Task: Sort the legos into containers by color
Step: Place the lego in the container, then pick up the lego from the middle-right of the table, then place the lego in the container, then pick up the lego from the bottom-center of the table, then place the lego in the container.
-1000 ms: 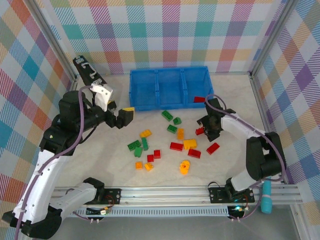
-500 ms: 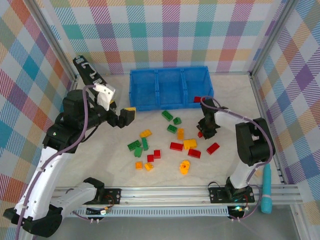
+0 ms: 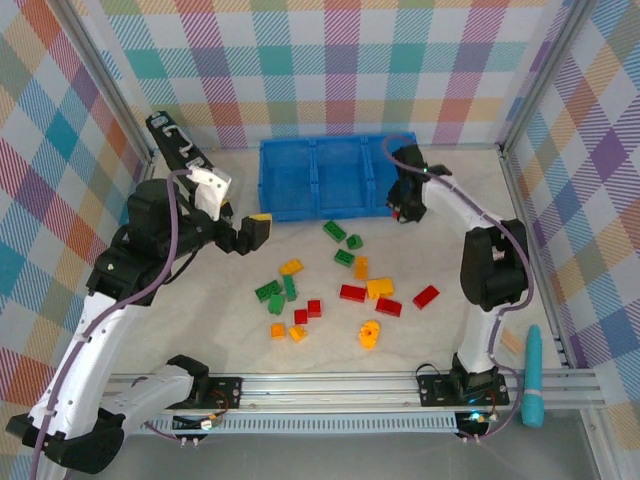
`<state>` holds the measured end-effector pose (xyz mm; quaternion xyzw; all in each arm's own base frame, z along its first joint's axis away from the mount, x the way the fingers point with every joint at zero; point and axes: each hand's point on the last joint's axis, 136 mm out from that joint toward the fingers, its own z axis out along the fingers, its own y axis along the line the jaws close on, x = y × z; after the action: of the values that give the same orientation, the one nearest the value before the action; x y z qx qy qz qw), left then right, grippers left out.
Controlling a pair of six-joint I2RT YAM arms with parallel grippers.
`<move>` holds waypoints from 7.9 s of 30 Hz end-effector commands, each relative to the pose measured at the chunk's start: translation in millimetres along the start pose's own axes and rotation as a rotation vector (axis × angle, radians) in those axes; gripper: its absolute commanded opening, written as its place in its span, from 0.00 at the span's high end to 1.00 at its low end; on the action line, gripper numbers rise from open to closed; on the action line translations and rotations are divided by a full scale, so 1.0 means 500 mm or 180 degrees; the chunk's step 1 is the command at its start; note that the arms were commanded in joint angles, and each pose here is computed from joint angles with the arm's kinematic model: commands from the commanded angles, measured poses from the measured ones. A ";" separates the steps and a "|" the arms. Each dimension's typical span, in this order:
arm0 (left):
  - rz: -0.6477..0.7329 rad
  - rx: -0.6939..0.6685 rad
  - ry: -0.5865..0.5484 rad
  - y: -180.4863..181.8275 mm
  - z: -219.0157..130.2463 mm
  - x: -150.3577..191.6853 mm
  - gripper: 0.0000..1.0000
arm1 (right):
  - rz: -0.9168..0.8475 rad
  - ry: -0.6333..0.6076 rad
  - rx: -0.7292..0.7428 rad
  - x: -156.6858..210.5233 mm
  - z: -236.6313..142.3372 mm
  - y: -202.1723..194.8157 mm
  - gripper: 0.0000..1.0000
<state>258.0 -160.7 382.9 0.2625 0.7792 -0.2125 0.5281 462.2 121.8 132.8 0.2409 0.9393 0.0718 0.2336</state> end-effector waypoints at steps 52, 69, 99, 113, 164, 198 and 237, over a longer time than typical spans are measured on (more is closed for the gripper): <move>-0.0042 0.0439 -0.0204 -0.057 -0.028 -0.030 0.00 | 0.1137 0.0697 0.0289 0.390 -0.155 -0.334 0.24; -0.0077 0.0499 -0.0162 -0.064 -0.029 -0.038 0.00 | 0.0802 0.0734 0.0341 0.376 -0.081 -0.319 0.24; -0.0124 0.0167 0.0263 -0.011 0.039 0.018 0.00 | -0.0778 0.0065 0.0211 0.025 0.012 -0.107 0.73; -0.0171 0.0079 0.0411 0.006 0.065 0.037 0.00 | -0.1201 -0.0673 0.0044 -0.170 0.161 0.048 0.71; -0.0206 0.0402 0.0479 -0.024 0.082 0.057 0.00 | -0.5270 0.0095 -0.1627 0.456 -0.212 -0.162 0.01; -0.0144 0.0226 0.0590 -0.001 0.099 0.083 0.00 | -0.5894 0.0499 -0.1387 0.546 -0.070 -0.210 0.25; -0.0050 0.0037 0.0599 0.019 0.098 0.086 0.00 | -0.4262 -0.1756 -0.0012 -0.098 -0.092 -0.009 0.79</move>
<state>289.7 -175.4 317.7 0.2697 0.8342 -0.2024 0.4363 442.1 93.4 180.1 -0.4071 0.7974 -0.1360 0.4241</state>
